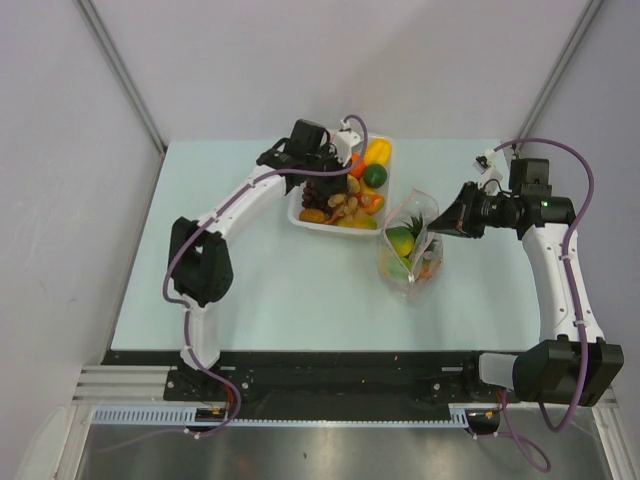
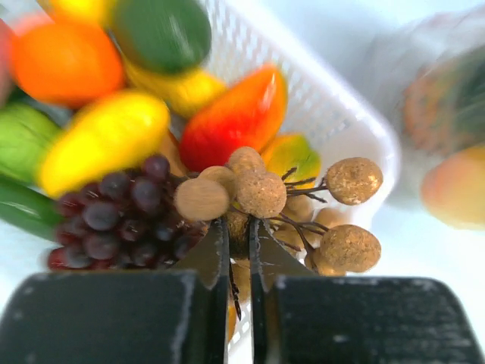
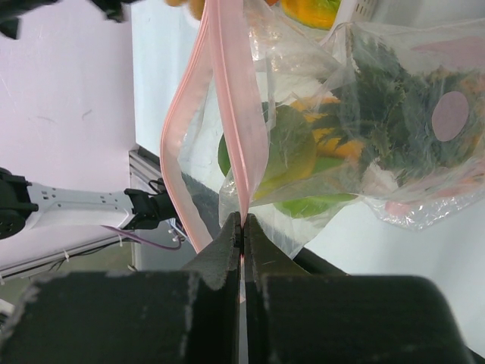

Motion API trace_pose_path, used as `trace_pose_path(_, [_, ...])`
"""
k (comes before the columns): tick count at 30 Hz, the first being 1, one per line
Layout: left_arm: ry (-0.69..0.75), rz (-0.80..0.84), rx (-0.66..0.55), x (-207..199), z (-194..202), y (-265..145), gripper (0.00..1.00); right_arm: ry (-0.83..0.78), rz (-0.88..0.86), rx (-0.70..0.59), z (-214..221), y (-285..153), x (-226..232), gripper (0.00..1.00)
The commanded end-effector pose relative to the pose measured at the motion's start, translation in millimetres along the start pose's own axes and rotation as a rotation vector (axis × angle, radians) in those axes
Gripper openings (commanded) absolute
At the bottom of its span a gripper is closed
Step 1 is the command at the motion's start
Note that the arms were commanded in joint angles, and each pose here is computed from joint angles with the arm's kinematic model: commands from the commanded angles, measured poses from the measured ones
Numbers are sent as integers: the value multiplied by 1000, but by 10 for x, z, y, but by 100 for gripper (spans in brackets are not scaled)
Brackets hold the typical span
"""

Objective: Place the food in the zip-top bag and seal the zipper
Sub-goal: Pick up the fake fruit from the bin, then place the fake fruit in the zipper food storage bag.

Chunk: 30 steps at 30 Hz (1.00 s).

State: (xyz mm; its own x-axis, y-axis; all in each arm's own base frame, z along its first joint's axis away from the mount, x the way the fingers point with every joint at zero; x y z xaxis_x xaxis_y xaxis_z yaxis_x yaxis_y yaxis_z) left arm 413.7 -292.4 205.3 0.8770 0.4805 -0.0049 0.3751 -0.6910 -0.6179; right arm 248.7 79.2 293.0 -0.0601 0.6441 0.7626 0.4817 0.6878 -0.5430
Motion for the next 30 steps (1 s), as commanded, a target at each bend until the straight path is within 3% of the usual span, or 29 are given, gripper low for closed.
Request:
trace_pose_path(1, [93,-54,-285,-101,-954,-758,0,-18,-14,-20,-34,-9,13,0])
trace_pose_path(6, [65,-12,-429,-278,-1426,-1174,0,-14,-21,-28,-43,-9,27,0])
trace_pose_path(12, [49,187,-634,-934,-1987,-1697,0,-9,-27,-34,-60,8,34,0])
trace_pose_path(15, [22,305,-666,-1266,-2080,-1808,0,-11,-31,-39,-66,3,46,0])
trace_pose_path(21, [-158,544,-606,-1796,-1932,-1787,0,-18,-33,-49,-66,-17,73,0])
trace_pose_path(30, [-359,591,-474,-2030,-1383,-1602,0,-48,-36,-74,-56,-65,113,0])
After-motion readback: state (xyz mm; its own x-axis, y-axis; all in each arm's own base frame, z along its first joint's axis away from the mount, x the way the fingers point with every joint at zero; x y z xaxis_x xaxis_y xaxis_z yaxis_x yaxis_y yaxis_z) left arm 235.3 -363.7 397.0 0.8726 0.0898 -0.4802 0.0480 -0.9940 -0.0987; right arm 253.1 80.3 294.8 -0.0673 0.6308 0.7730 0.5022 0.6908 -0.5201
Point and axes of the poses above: each gripper's point midway between its finger pads, its own y axis out along the fingers, its own x axis along the line the jaws close on, z = x × y, the point moved 5 cm from there along -y, back along the fingers, and after that the axes turned 5 degrees about y, right-handed, at the moved point
